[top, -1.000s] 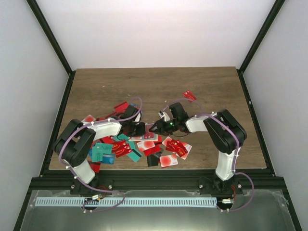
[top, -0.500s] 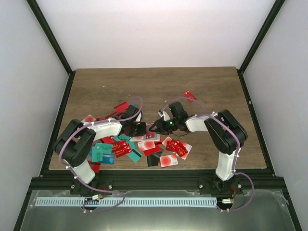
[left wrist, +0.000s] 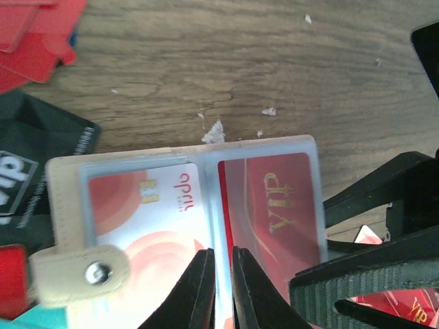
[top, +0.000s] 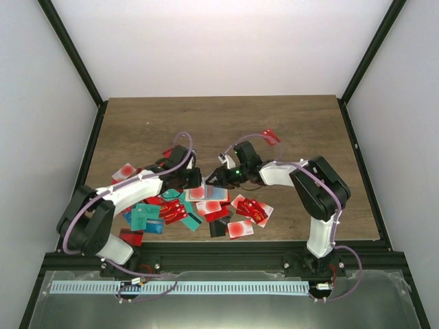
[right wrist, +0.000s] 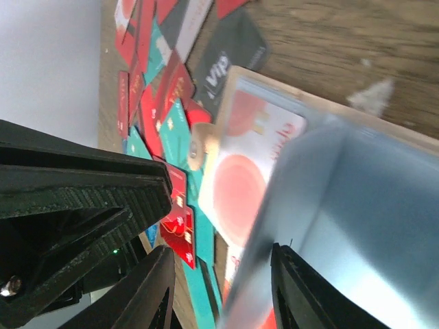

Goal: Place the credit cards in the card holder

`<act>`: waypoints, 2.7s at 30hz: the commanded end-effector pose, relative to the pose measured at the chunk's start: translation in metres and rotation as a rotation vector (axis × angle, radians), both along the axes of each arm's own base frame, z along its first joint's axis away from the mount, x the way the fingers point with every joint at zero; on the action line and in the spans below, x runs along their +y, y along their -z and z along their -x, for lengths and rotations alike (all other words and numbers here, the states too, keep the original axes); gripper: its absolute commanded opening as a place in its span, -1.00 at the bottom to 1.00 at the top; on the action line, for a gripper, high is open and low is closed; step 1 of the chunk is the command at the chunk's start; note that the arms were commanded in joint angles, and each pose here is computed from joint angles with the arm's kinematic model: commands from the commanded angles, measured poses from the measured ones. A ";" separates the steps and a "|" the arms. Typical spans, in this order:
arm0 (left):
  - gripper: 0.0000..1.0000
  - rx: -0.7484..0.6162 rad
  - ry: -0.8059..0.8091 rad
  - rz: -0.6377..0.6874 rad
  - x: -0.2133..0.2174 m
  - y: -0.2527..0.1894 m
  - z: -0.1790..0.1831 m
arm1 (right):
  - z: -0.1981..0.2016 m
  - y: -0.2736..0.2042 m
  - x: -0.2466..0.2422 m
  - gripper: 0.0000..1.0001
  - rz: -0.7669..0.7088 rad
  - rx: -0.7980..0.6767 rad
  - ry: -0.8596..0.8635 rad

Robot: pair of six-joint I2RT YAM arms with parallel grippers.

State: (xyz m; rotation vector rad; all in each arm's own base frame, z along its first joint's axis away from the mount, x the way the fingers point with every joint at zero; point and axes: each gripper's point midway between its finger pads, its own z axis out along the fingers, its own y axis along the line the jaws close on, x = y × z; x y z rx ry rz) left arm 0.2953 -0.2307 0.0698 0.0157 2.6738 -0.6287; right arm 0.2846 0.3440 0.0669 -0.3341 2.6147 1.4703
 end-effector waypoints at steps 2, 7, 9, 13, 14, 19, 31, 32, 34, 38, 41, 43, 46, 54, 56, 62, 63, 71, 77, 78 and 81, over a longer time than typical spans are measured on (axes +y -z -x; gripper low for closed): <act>-0.76 -0.039 -0.080 -0.045 0.033 -0.011 0.005 | -0.003 -0.018 0.031 -0.19 -0.016 -0.035 -0.035; -0.65 -0.075 -0.152 -0.060 0.064 -0.021 0.013 | -0.001 -0.018 0.063 -0.18 -0.024 -0.030 -0.087; -0.60 -0.086 -0.173 -0.058 0.074 -0.023 0.017 | 0.000 -0.015 0.075 -0.18 -0.027 -0.021 -0.111; -0.55 -0.095 -0.180 -0.045 0.082 -0.025 0.028 | -0.001 -0.023 0.085 -0.18 -0.041 -0.030 -0.129; -0.55 -0.098 -0.171 -0.036 0.081 -0.026 0.030 | -0.001 -0.026 0.085 -0.18 -0.037 -0.040 -0.128; -0.48 -0.097 -0.098 0.035 0.068 -0.029 0.040 | -0.002 -0.040 0.071 -0.19 0.012 -0.113 -0.100; -0.46 -0.042 -0.110 -0.044 0.074 0.001 0.041 | 0.004 -0.033 0.037 -0.17 0.107 -0.189 -0.029; -0.47 -0.033 -0.105 -0.041 0.072 0.004 0.041 | 0.004 -0.029 0.038 -0.17 0.107 -0.181 -0.036; -0.51 -0.022 -0.099 -0.033 0.069 0.010 0.040 | 0.005 -0.025 0.042 -0.18 0.088 -0.174 -0.055; -0.53 -0.006 -0.087 -0.013 0.061 0.017 0.036 | 0.008 -0.023 0.049 -0.19 0.032 -0.167 -0.095; -0.54 0.007 -0.080 -0.002 0.056 0.022 0.033 | 0.008 -0.019 0.051 -0.19 0.004 -0.161 -0.113; -0.55 0.013 -0.076 0.009 0.053 0.025 0.031 | 0.006 -0.014 0.051 -0.20 -0.004 -0.160 -0.120; -0.58 0.027 -0.077 0.002 0.051 0.032 0.028 | 0.004 -0.004 0.047 -0.21 0.001 -0.149 -0.118; -0.61 0.046 -0.091 -0.017 0.049 0.044 0.019 | 0.003 0.030 0.026 -0.22 0.053 -0.115 -0.099; -0.58 0.043 -0.100 -0.019 0.049 0.044 0.017 | 0.005 0.036 0.023 -0.23 0.065 -0.109 -0.103; -0.48 0.023 -0.160 -0.075 0.059 0.043 0.007 | 0.009 0.051 0.016 -0.23 0.104 -0.098 -0.105; -0.46 0.018 -0.168 -0.081 0.060 0.044 0.005 | 0.010 0.053 0.015 -0.23 0.107 -0.097 -0.107; -0.43 -0.016 -0.232 -0.124 0.068 0.044 -0.010 | 0.013 0.057 0.012 -0.23 0.123 -0.095 -0.118; -0.42 -0.061 -0.309 -0.148 0.079 0.028 -0.019 | 0.012 0.053 0.011 -0.23 0.126 -0.096 -0.118; -0.42 -0.074 -0.321 -0.154 0.083 0.023 -0.018 | 0.012 0.051 0.011 -0.23 0.125 -0.100 -0.119; -0.40 -0.110 -0.373 -0.144 0.092 0.007 -0.015 | 0.009 0.041 0.013 -0.23 0.117 -0.114 -0.119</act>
